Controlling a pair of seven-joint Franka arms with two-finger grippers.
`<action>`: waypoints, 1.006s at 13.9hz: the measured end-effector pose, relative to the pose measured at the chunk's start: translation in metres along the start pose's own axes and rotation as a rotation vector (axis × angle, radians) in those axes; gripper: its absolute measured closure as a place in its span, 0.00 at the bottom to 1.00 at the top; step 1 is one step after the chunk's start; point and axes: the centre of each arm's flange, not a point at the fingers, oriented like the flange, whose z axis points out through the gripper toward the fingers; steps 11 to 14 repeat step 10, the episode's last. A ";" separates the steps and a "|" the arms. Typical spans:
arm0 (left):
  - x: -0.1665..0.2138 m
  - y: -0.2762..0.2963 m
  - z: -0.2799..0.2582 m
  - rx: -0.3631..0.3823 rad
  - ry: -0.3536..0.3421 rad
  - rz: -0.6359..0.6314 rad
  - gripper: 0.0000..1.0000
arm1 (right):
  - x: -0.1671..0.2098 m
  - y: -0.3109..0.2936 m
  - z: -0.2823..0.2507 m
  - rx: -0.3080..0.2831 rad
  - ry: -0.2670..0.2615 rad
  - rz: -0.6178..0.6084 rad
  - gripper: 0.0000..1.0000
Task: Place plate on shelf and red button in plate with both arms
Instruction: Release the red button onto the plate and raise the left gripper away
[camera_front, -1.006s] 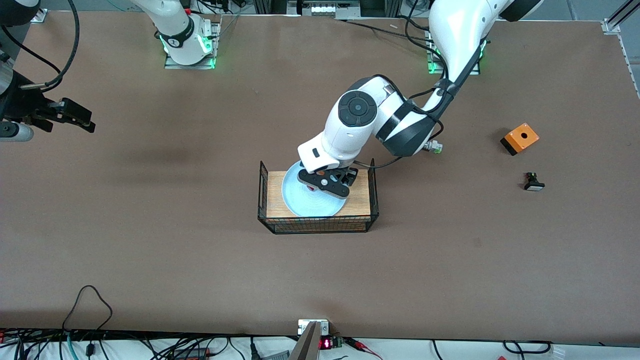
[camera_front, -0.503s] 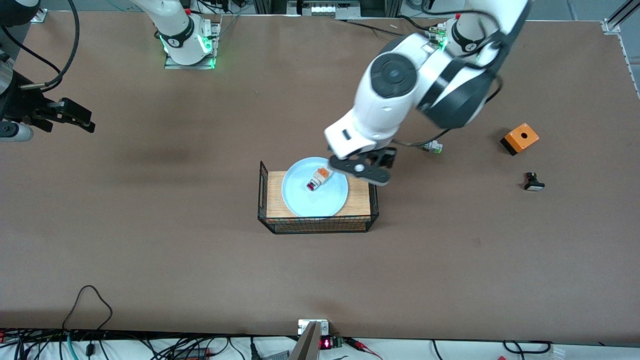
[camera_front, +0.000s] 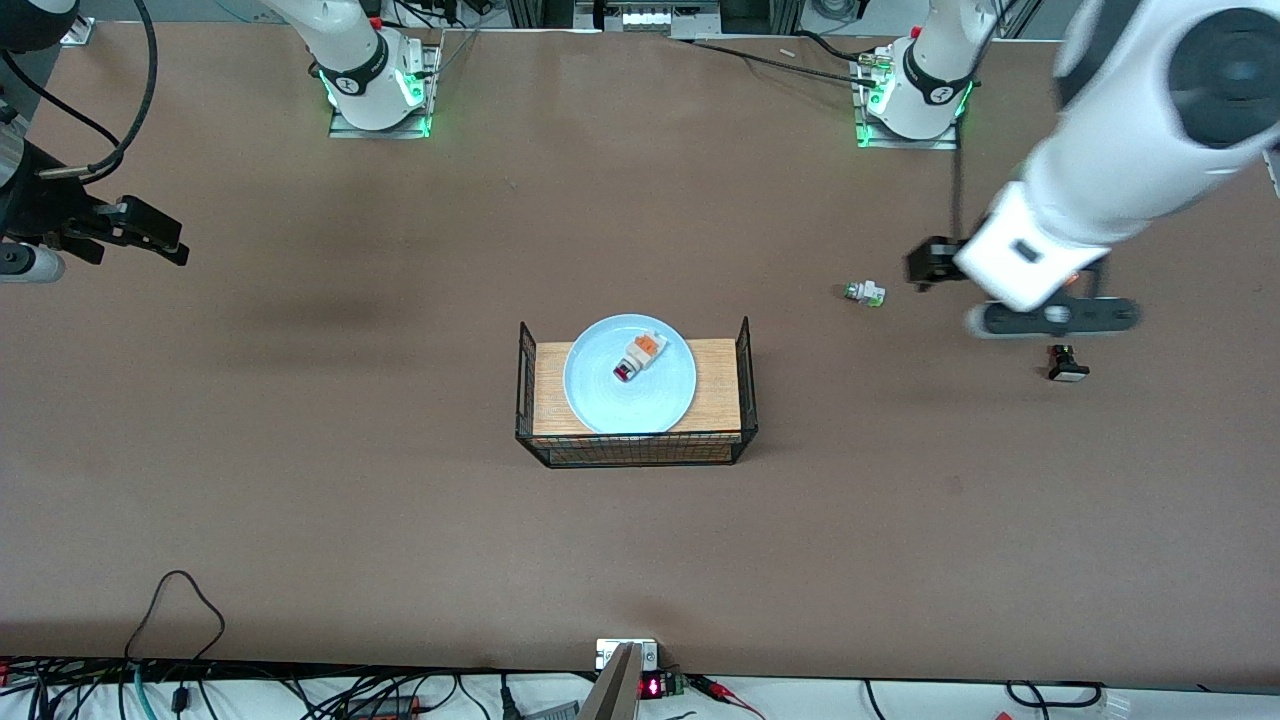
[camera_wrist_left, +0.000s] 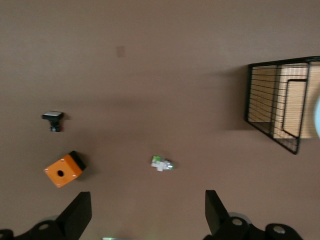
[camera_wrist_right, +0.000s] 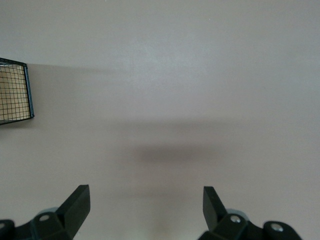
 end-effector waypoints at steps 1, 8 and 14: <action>-0.003 -0.017 -0.002 0.009 0.001 0.007 0.00 | 0.000 0.000 0.000 0.000 0.000 0.000 0.00; -0.038 -0.102 0.019 -0.018 0.065 0.046 0.00 | 0.000 0.000 0.000 0.000 0.000 -0.003 0.00; -0.040 -0.104 0.021 -0.018 0.065 0.042 0.00 | 0.000 0.000 -0.001 0.000 0.001 -0.003 0.00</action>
